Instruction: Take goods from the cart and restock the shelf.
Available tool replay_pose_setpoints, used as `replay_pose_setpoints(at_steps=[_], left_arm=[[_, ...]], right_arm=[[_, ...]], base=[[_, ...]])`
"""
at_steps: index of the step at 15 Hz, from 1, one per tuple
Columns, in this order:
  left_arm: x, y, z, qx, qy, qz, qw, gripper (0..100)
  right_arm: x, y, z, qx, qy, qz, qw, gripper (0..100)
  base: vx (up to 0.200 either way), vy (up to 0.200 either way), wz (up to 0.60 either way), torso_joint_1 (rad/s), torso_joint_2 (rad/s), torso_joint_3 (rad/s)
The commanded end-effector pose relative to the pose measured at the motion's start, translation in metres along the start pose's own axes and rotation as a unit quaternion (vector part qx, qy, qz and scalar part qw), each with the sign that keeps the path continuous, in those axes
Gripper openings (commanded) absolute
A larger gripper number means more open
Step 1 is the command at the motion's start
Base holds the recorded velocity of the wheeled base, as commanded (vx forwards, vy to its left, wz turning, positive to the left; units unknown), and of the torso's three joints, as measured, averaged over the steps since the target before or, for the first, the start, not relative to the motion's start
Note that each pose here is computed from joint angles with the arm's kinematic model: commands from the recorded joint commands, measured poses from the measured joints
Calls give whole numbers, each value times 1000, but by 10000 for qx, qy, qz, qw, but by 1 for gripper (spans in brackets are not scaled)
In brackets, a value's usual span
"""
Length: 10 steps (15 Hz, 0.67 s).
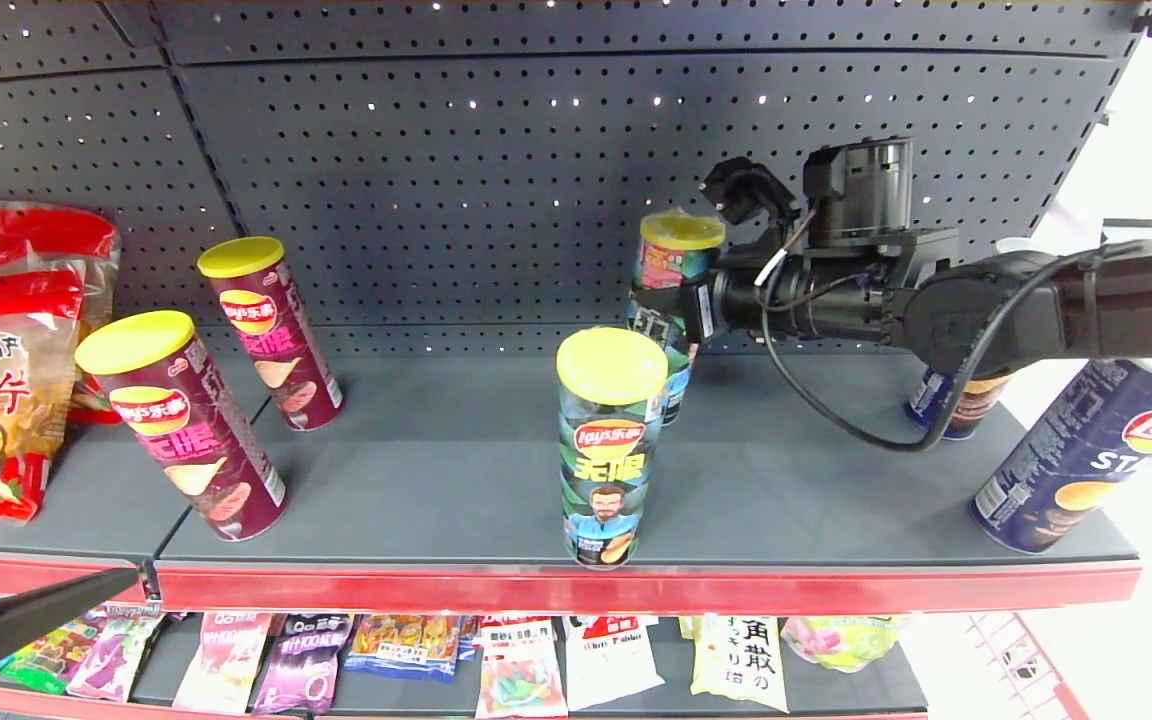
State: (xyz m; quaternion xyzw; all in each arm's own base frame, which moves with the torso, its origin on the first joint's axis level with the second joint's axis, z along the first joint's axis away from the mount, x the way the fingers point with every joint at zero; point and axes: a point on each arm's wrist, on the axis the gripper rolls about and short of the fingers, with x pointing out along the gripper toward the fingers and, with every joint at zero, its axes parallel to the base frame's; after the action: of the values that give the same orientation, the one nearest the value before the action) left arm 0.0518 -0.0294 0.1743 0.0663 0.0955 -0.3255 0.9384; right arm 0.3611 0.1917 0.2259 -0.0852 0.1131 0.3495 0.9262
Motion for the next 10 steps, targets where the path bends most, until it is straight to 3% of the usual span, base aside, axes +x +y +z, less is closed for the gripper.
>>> replay_pose_setpoints(at_steps=[1,10], left_arm=[[-1,0,0,-1,0,-1,10000,100],[-2,-1,-2,-37,60,-7,10000,100]], right_arm=[[6,6,-4,-10,66,81,9999,0],[19,17,-13,-41,105,181,9998,0]], base=[[0,0,0,0,0,0],[0,0,0,0,0,0]])
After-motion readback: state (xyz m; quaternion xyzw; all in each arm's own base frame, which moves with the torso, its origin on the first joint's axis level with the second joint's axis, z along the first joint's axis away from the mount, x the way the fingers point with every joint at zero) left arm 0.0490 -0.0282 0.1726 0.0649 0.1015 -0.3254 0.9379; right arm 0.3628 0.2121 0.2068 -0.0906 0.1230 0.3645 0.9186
